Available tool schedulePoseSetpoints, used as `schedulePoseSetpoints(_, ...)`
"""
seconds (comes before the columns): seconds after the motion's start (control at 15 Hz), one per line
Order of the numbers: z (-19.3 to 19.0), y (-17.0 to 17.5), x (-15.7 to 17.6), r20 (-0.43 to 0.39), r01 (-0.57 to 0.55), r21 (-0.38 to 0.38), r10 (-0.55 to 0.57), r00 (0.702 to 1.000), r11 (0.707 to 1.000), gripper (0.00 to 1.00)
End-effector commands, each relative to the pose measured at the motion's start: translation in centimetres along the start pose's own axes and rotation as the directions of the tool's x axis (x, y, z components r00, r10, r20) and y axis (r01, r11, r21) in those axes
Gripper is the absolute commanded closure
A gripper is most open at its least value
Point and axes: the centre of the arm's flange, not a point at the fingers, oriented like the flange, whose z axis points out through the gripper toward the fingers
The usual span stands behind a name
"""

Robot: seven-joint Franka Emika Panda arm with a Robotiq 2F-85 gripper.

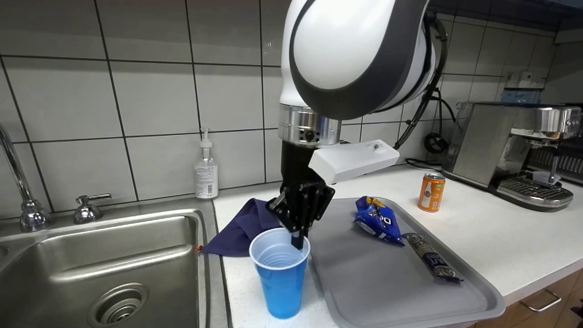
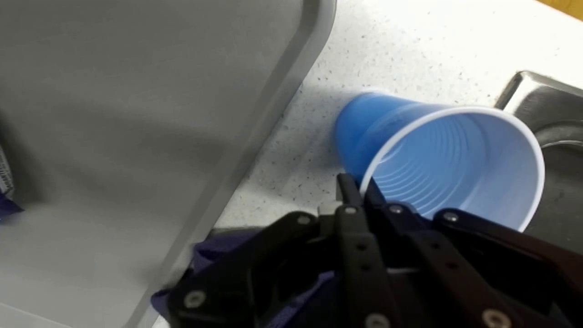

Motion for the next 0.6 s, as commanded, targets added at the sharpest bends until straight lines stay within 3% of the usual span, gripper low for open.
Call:
schedulePoseSetpoints(0.0, -1.6, -0.4, -0.8, -0.029, 0.021, 0.031, -0.020, 0.999, 0.999, 0.99)
schedulePoseSetpoints(0.53, -4.4, 2.4, -1.4, -0.057, -0.061, 0.066, 0.065, 0.996, 0.996, 0.99)
